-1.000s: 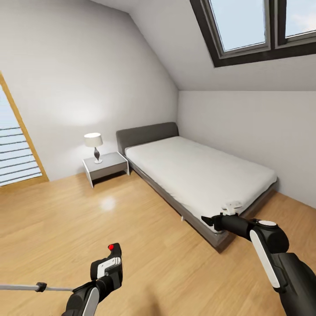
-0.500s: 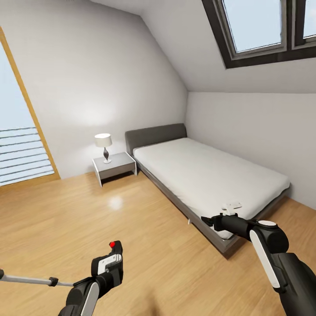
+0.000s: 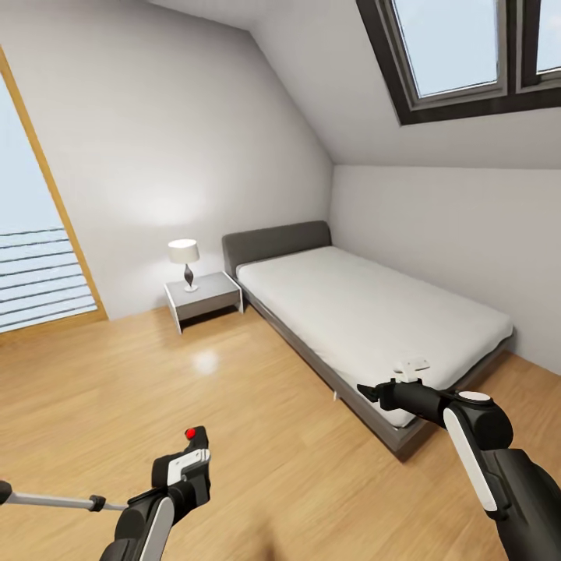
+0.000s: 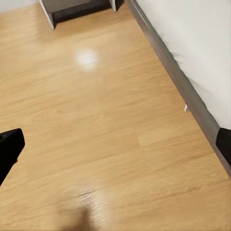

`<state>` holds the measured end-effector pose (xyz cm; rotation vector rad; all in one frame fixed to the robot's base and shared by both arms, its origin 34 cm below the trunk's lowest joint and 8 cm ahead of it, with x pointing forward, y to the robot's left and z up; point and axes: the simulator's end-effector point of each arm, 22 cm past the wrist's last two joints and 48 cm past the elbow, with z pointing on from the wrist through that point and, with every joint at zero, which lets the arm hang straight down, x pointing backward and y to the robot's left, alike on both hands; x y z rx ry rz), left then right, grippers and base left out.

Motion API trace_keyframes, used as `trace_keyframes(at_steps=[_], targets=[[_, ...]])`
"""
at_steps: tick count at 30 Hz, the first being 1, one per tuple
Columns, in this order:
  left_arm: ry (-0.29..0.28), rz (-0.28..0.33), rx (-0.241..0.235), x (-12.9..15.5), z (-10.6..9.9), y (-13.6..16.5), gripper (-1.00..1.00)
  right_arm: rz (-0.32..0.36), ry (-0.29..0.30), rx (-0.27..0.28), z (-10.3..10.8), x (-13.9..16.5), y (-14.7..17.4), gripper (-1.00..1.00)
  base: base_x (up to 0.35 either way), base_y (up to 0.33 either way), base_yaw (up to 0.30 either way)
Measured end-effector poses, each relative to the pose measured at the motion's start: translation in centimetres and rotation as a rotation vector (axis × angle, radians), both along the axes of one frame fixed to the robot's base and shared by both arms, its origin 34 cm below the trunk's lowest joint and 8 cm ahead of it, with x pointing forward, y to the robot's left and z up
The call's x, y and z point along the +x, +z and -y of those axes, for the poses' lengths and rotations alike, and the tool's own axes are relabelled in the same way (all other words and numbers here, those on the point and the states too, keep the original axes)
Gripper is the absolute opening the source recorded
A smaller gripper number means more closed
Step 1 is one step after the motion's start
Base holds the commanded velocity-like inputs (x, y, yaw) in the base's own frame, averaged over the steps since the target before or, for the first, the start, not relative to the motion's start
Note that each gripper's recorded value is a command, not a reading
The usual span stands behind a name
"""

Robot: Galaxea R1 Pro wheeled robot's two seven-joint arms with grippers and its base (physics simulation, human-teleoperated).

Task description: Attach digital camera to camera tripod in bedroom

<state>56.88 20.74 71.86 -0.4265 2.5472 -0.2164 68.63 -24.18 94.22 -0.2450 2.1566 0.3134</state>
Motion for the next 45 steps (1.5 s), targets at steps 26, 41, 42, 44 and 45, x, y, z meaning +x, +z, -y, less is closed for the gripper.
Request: trace_keyframes(at_steps=[26,41,42,44,45], targets=[[0.021,-0.090,0.032,-2.7,-2.1,-1.2,-1.00,0.000,-0.001,-0.001,0.1,-0.2,3.7,1.00,0.000,0.000,0.000],[0.024,-0.109,0.033,-3.0,-2.0,-0.5,-1.00,0.000,-0.001,-0.001,0.1,-0.4,5.6,1.00,0.000,0.000,0.000],[0.024,-0.109,0.033,-3.0,-2.0,-0.4,-1.00,0.001,-0.001,-0.001,0.1,-0.4,5.8,1.00,0.000,0.000,0.000],[0.025,-0.108,0.033,-3.0,-2.0,-0.2,-1.00,0.001,-0.001,-0.001,0.1,-0.5,6.0,1.00,0.000,0.000,0.000],[0.025,-0.108,0.033,-3.0,-2.0,-0.1,-1.00,0.001,-0.001,-0.001,0.1,-0.5,6.1,1.00,0.000,0.000,0.000]])
